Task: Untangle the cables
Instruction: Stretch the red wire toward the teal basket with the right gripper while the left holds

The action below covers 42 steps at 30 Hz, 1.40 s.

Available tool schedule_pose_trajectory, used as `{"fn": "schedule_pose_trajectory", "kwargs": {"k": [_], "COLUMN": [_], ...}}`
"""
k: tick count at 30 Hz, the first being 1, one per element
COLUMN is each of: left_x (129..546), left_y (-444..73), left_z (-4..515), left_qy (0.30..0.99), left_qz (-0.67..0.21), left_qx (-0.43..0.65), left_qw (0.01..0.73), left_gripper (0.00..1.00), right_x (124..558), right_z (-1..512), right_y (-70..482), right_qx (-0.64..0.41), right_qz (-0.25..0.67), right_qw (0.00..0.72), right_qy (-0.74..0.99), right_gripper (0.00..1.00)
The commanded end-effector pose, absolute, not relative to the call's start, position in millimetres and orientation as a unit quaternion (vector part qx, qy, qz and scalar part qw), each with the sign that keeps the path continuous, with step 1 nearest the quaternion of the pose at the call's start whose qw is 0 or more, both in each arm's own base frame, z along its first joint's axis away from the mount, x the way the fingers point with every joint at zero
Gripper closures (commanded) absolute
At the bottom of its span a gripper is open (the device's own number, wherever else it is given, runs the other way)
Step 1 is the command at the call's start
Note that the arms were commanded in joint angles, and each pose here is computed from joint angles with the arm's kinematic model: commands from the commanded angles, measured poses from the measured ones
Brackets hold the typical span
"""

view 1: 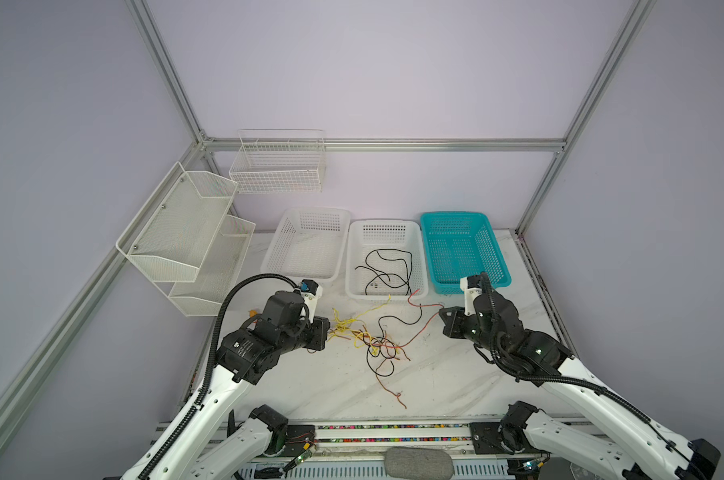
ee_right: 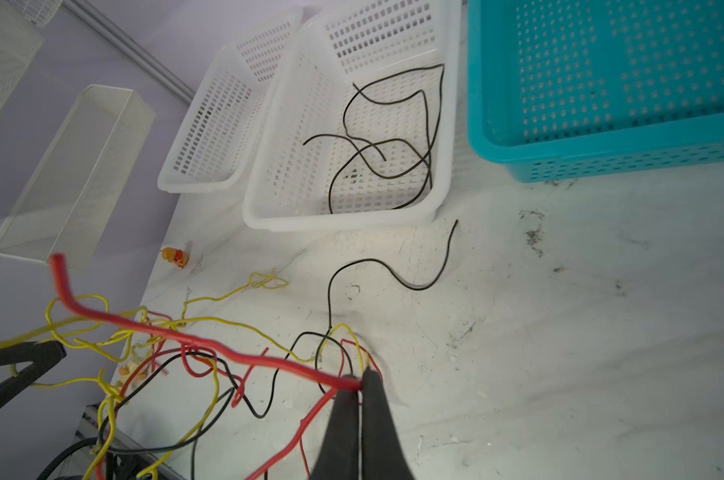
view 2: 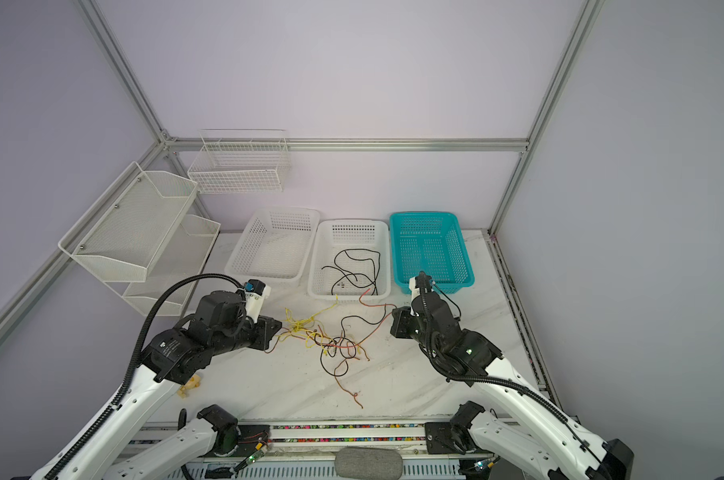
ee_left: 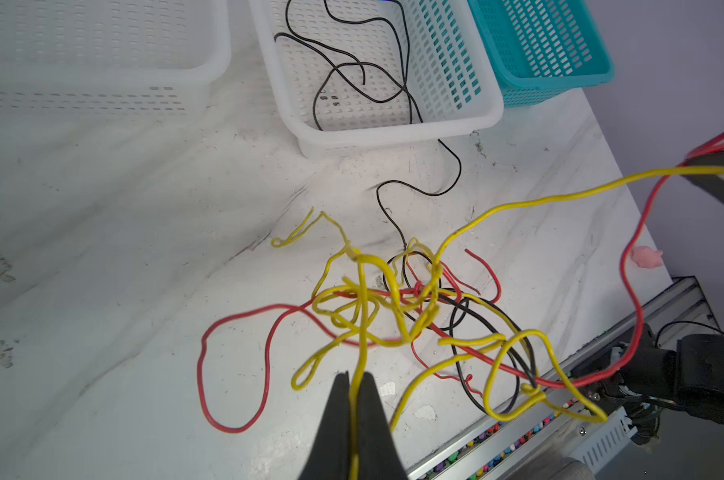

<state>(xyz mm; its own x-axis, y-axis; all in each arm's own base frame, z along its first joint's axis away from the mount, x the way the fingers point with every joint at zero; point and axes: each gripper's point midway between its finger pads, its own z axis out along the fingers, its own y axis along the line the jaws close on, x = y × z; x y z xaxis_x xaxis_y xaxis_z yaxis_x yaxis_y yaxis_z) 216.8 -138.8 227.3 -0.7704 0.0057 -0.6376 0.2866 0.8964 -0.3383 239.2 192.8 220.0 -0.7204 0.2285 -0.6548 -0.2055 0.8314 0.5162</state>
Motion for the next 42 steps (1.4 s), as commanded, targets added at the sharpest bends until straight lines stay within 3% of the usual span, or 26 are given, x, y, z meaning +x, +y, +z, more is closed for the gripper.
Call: {"fn": "schedule_pose_trajectory", "kwargs": {"k": [1, 7, 14, 18, 27, 38, 42], "left_x": [221, 226, 228, 221, 209, 196, 198], "left_y": [-159, -165, -144, -126, -61, -49, -66], "left_z": [227, 227, 252, 258, 286, 300, 294], "left_qy": [0.900, 0.894, 0.892, 0.903, 0.908, 0.899, 0.902], "left_qz": [-0.272, -0.287, -0.238, -0.188, -0.050, -0.043, -0.084], "left_qx": [0.077, 0.073, 0.071, 0.083, 0.038, 0.038, 0.051], "left_qw": [0.332, 0.336, 0.379, 0.378, 0.415, 0.434, 0.421], "left_gripper": [1.00, 1.00, 1.00, 1.00, 1.00, 1.00, 1.00], "right_x": [230, 232, 241, 248, 265, 285, 290], "right_z": [222, 195, 147, 163, 114, 102, 114], "right_y": [224, 241, 219, 192, 144, 90, 95], "right_qx": [-0.038, -0.057, -0.004, 0.046, 0.128, 0.196, 0.161], "right_qz": [0.374, 0.366, 0.265, 0.247, 0.203, 0.215, 0.222], "right_qw": [0.357, 0.324, 0.321, 0.373, 0.335, 0.316, 0.328], "right_qy": [0.855, 0.870, 0.909, 0.893, 0.911, 0.903, 0.904], "right_gripper": [1.00, 1.00, 1.00, 1.00, 1.00, 1.00, 1.00]}}
